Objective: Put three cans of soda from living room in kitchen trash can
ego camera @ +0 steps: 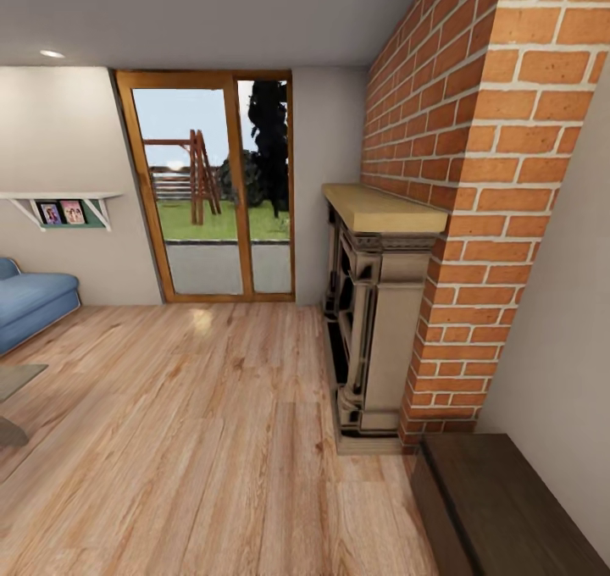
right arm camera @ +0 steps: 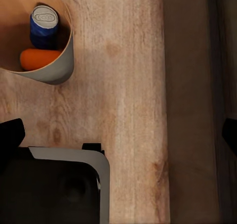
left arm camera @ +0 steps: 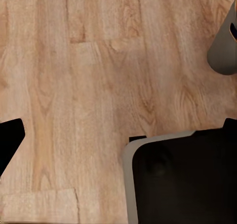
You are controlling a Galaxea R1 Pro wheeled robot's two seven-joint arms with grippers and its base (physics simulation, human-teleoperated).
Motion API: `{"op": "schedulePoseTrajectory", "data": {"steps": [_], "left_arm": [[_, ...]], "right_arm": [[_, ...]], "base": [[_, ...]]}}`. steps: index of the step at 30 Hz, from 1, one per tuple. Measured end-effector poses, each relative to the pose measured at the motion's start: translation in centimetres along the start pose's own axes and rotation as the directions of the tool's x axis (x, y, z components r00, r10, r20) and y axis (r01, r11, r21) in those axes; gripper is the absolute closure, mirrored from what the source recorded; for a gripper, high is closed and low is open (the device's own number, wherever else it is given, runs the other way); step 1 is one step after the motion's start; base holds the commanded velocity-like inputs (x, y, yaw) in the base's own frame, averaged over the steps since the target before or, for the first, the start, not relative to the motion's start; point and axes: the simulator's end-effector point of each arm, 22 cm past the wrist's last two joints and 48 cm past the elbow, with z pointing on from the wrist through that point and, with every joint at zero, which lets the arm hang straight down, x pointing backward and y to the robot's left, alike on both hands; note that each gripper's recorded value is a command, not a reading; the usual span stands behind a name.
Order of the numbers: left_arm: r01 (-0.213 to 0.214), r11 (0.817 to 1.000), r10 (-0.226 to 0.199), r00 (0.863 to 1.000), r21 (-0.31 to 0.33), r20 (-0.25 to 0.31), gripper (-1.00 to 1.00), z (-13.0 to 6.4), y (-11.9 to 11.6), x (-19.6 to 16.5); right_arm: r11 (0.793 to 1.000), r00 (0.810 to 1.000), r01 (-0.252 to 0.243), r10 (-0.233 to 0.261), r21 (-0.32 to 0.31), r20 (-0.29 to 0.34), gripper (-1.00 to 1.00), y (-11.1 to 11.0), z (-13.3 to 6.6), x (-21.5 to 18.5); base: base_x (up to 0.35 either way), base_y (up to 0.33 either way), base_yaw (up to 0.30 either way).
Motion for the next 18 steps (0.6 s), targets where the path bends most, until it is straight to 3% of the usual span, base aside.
{"op": "schedulePoseTrajectory", "data": {"steps": [18], "left_arm": [[0.001,1.000,-0.001,1.000,-0.027,0.000,-1.00,0.07,0.53,-0.07]], "right_arm": [[1.000,1.000,0.008,-0.008,-0.005,-0.014,-1.00,0.11,-0.07,0.41]], "base": [[0.000,0.000,0.000]]}}
